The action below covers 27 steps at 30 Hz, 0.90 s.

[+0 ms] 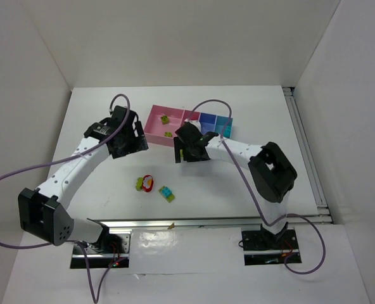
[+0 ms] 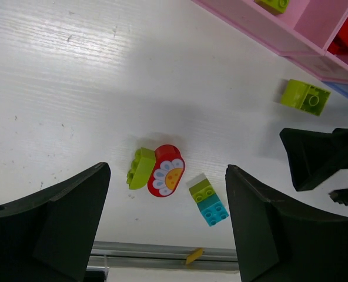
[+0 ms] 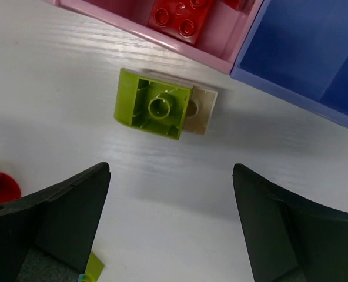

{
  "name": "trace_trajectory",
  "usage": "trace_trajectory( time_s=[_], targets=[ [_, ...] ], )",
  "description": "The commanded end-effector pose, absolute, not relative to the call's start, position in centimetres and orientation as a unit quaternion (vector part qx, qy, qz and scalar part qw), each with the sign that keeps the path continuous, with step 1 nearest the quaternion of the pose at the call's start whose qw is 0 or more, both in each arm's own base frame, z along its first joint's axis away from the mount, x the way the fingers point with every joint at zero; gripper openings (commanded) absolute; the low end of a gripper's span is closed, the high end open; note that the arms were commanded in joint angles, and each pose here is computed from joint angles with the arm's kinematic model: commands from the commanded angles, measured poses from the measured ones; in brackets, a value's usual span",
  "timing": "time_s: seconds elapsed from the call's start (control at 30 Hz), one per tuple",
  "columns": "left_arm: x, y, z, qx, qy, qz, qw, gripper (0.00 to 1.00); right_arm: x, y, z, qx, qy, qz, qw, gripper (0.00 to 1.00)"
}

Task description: Sort the legos into containers by color

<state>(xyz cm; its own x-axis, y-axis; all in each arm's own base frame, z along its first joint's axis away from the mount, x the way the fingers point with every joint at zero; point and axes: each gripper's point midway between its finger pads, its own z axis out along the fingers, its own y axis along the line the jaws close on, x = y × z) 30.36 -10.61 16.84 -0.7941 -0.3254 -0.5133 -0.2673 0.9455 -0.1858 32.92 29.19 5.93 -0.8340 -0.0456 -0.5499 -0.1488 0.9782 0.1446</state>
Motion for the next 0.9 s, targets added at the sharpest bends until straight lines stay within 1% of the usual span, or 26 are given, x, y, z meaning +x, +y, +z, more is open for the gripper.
trace_trajectory(
  time_s=[0.0, 0.1, 0.23, 0.4, 0.47, 0.53, 0.6, 0.67, 0.87],
  targets=[
    [30.8, -10.0, 18.6, -0.172, 0.934, -0.054, 0.309, 0.90, 35.8, 31.6, 8.1, -0.029, 0.934, 0.103, 0.342, 0.92],
    [30.9, -9.7, 18.6, -0.172, 0.934, -0.051, 0.309, 0.89, 36.8, 32.1, 7.4, -0.039, 0.933, 0.080, 0.347, 0.92],
    [30.8, -9.8, 17.9, -0.170, 0.937, -0.051, 0.300, 0.89, 37.3, 32.6, 7.2, -0.043, 0.934, 0.077, 0.346, 0.86],
    [31.1, -9.8, 17.4, -0.173, 0.938, -0.053, 0.297, 0.89, 37.9, 32.7, 6.9, -0.042, 0.936, 0.064, 0.344, 0.83],
    [31.0, -10.0, 17.4, -0.172, 0.938, -0.056, 0.295, 0.89, 38.0, 32.9, 6.7, -0.043, 0.936, 0.063, 0.344, 0.80],
    [31.1, -9.9, 17.1, -0.168, 0.940, -0.053, 0.291, 0.89, 38.3, 33.0, 6.7, -0.041, 0.935, 0.060, 0.347, 0.76],
    [31.3, -10.0, 17.2, -0.168, 0.939, -0.055, 0.295, 0.89, 38.0, 33.0, 6.3, -0.046, 0.937, 0.051, 0.341, 0.74],
    [31.3, -10.0, 17.2, -0.168, 0.939, -0.055, 0.295, 0.89, 38.3, 33.1, 6.1, -0.045, 0.938, 0.043, 0.342, 0.72],
    [31.1, -9.9, 16.9, -0.163, 0.941, -0.052, 0.291, 0.89, 37.4, 32.9, 5.4, -0.055, 0.940, 0.024, 0.336, 0.72]
  ],
)
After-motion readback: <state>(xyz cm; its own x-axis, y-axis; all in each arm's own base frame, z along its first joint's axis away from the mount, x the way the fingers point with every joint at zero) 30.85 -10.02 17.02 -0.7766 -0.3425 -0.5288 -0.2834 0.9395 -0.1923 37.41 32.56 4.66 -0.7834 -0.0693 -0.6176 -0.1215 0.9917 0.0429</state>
